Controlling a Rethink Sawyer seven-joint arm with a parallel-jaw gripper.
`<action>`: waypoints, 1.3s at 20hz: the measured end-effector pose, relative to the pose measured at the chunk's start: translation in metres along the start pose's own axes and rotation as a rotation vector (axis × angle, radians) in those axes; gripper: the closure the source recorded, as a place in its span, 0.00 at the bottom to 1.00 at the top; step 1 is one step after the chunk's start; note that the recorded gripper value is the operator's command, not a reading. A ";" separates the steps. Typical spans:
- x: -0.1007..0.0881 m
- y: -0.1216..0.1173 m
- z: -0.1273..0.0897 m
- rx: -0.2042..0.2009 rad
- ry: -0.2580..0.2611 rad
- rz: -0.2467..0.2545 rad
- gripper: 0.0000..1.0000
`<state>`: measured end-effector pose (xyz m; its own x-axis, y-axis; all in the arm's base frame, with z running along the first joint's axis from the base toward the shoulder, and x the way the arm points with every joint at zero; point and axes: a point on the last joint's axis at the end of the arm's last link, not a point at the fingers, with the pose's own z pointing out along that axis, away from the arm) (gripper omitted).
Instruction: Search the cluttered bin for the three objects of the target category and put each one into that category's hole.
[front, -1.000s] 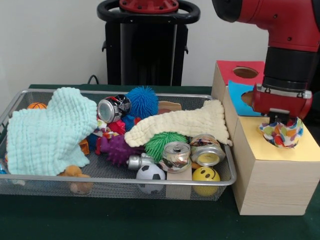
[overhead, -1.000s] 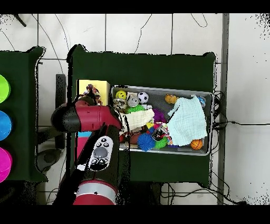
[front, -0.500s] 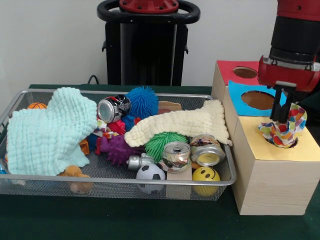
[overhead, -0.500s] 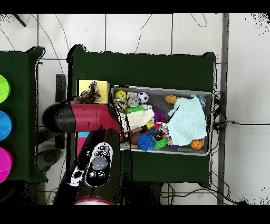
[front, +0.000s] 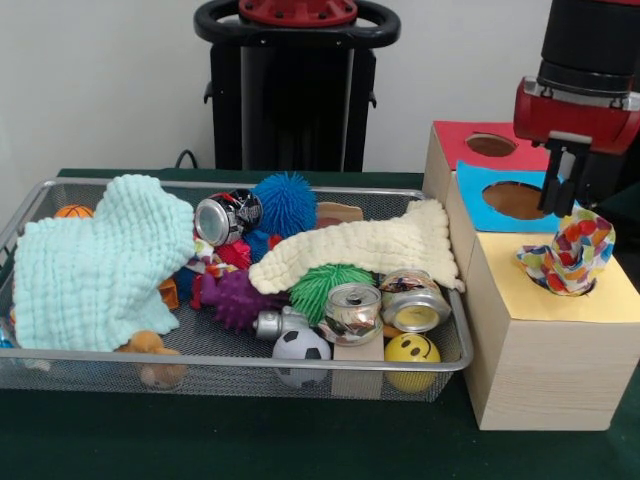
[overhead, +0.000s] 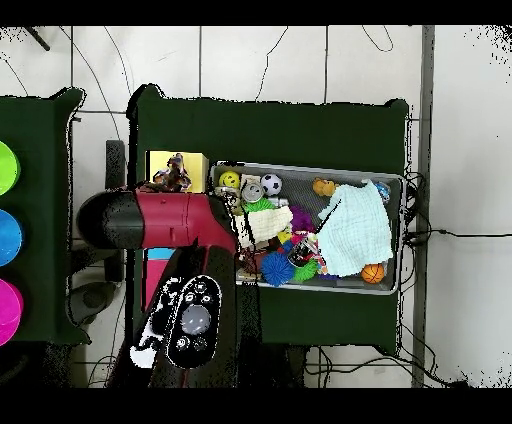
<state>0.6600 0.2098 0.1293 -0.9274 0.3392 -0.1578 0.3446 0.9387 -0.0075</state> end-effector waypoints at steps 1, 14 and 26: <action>-0.001 -0.001 0.000 -0.001 0.000 0.003 1.00; -0.014 0.004 0.000 -0.011 -0.019 0.006 1.00; -0.034 0.006 -0.003 -0.035 -0.039 0.039 1.00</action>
<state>0.6928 0.2038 0.1380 -0.9070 0.3732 -0.1953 0.3740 0.9268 0.0339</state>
